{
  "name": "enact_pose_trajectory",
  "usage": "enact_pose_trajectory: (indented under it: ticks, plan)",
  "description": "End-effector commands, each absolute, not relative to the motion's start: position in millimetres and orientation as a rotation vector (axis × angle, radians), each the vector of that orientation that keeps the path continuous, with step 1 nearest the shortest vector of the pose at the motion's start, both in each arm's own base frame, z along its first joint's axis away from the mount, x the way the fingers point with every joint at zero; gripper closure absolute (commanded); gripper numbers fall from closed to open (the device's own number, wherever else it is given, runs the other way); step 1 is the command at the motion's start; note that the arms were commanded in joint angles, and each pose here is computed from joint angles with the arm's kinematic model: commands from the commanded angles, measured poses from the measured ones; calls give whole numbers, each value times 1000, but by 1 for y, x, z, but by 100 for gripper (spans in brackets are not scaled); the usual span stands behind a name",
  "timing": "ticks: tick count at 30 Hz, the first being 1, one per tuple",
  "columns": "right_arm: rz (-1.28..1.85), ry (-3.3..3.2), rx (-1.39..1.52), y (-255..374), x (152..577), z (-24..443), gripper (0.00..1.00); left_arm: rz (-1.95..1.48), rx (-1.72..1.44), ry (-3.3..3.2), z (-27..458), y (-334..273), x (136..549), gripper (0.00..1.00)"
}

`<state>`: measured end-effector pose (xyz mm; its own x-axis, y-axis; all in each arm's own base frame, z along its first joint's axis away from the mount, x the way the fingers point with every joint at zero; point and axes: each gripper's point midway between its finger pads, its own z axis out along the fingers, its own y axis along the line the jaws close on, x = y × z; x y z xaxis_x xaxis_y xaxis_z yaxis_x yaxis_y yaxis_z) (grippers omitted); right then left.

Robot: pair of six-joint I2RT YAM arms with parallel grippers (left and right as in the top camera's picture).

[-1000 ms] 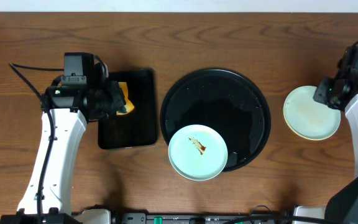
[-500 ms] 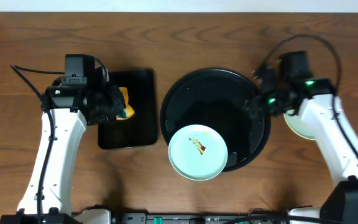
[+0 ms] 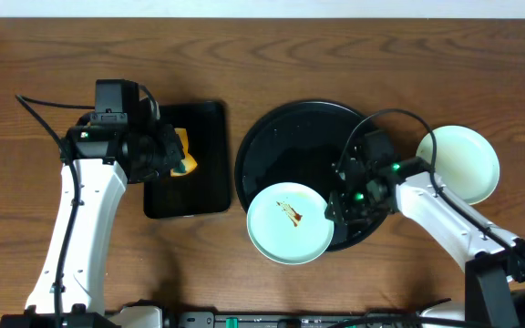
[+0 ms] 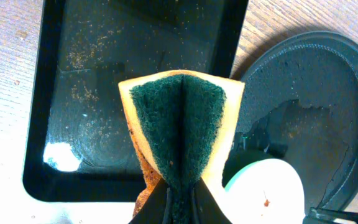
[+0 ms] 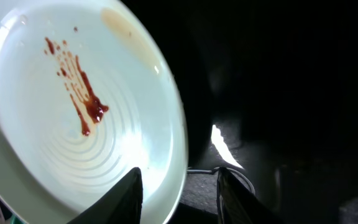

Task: Clean dirty plates on tray and stack at the side
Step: 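Move the right gripper back and grasp the remaining light-blue plate rim, then slide the light-blue plate toward the round tray center with the right gripper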

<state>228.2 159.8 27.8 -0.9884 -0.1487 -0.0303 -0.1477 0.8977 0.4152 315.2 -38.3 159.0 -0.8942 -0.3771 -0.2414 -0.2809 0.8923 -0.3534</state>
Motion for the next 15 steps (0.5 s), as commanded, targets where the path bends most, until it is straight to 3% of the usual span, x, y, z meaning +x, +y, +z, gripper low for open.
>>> enact_pose_trajectory:
  ticks: [1,5,9,15]
  plan:
    - [-665,-3021,179,165,216,19,66,-448,-483,2754,160,-37,313,92]
    - [-602,-3027,113,161,213,14,74,-448,-483,2754,160,-37,313,92]
    - [-571,-3039,85,157,214,12,89,-448,-483,2754,160,-37,313,92]
    - [-517,-3068,73,152,218,10,98,-448,-483,2753,160,-37,313,92]
